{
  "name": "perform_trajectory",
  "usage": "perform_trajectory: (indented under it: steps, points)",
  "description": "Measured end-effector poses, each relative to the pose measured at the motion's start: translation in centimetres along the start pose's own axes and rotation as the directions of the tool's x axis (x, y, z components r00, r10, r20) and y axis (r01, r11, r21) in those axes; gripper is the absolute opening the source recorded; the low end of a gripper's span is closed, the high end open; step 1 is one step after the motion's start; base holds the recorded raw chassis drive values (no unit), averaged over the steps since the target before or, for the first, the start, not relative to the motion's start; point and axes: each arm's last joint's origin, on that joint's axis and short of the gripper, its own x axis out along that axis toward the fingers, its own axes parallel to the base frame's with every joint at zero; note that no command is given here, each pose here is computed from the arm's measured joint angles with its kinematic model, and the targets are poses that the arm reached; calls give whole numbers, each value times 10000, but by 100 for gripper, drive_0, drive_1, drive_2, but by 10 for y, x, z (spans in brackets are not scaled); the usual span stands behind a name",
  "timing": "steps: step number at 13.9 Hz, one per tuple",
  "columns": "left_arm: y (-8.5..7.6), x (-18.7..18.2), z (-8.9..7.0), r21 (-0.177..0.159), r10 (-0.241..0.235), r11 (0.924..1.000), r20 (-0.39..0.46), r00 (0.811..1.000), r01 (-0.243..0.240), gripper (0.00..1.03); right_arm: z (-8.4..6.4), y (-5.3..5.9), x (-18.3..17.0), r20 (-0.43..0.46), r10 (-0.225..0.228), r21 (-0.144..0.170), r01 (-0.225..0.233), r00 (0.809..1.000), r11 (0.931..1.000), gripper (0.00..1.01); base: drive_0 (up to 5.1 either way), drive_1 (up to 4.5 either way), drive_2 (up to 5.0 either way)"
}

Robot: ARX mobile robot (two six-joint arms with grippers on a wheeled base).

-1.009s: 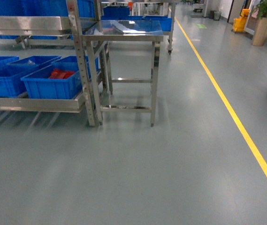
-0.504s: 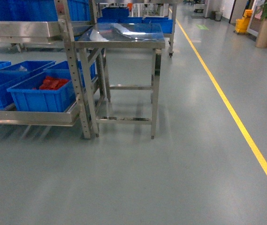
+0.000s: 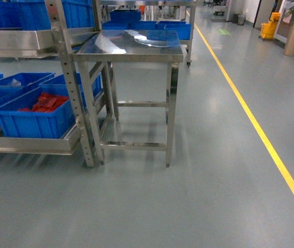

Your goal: Pick blue part to blue bin on bottom shelf

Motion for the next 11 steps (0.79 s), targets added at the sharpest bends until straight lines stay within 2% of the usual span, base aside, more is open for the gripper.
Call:
perform_trajectory:
  steps: [11]
  points:
    - [0,0,0,10,13,10000,-20,10000,-13,43,0,0,0,0,0,0,0,10000,10000,98,-1,411,-413]
